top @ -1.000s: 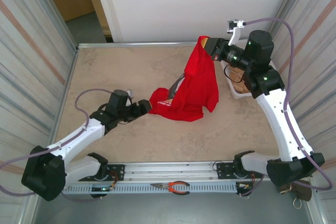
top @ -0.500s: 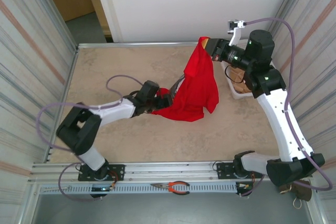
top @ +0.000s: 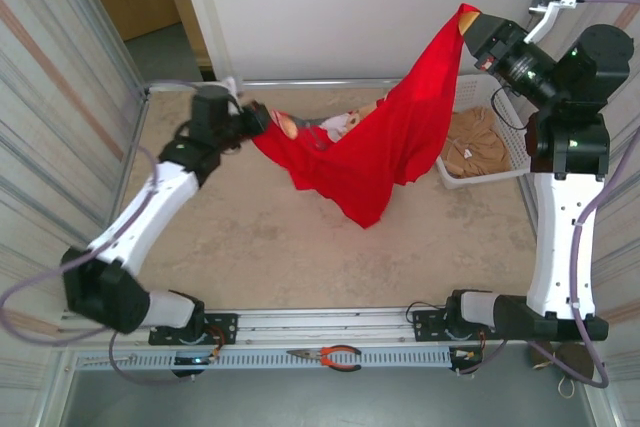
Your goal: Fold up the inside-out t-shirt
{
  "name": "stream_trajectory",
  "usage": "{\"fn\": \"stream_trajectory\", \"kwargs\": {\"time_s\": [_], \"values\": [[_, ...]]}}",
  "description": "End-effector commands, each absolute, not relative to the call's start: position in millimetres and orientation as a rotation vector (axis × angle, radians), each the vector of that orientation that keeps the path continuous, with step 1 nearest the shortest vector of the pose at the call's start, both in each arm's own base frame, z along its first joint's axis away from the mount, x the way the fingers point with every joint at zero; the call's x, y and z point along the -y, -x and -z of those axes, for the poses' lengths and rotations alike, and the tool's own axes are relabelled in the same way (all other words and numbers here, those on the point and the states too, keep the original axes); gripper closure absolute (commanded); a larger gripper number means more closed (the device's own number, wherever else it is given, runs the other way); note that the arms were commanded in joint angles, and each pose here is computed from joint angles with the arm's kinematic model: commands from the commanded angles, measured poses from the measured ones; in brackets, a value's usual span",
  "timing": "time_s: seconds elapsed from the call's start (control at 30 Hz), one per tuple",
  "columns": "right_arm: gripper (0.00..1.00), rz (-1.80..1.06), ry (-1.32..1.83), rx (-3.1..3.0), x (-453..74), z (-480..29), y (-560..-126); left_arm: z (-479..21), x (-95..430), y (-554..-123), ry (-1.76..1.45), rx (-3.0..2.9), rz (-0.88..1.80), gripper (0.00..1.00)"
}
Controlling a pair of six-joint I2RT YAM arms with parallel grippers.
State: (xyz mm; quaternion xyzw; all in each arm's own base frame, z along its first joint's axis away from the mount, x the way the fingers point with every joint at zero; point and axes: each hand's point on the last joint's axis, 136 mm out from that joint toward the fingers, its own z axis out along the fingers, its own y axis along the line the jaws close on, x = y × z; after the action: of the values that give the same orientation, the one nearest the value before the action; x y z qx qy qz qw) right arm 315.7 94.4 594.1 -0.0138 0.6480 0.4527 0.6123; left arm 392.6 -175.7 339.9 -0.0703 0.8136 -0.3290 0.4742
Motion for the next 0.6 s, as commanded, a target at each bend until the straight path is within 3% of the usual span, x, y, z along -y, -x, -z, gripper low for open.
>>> {"fn": "stream_trajectory", "kwargs": {"time_s": [0.0, 0.17, 0.4, 0.43, 0.47, 0.5, 0.57], "values": [[1.00, -1.091, 0.096, -1.413, -100.2, -625.9, -292.0, -357.7, 169.1, -367.1, 0.088, -1.999, 0.791, 1.00], [1.00, -1.140, 0.105, -1.390, -104.0, -633.0, -280.8, -346.9, 147.6, -377.4, 0.160, -2.002, 0.785, 1.00], [1.00, -1.206, 0.118, -1.415, -124.2, -619.6, -276.6, -317.5, 123.8, -430.8, 0.217, -2.090, 0.745, 1.00], [1.00, -1.212, 0.123, -1.418, -128.5, -617.2, -276.5, -310.8, 123.1, -436.1, 0.219, -2.123, 0.742, 0.91], [1.00, -1.215, 0.130, -1.425, -133.6, -613.6, -276.2, -303.4, 124.8, -439.4, 0.216, -2.162, 0.747, 0.63], [1.00, -1.214, 0.133, -1.437, -138.2, -608.6, -278.6, -296.0, 129.4, -439.3, 0.201, -2.192, 0.760, 0.47], [1.00, -1.210, 0.137, -1.468, -146.1, -597.6, -284.3, -279.8, 140.5, -429.0, 0.184, -2.223, 0.774, 0.35]]}}
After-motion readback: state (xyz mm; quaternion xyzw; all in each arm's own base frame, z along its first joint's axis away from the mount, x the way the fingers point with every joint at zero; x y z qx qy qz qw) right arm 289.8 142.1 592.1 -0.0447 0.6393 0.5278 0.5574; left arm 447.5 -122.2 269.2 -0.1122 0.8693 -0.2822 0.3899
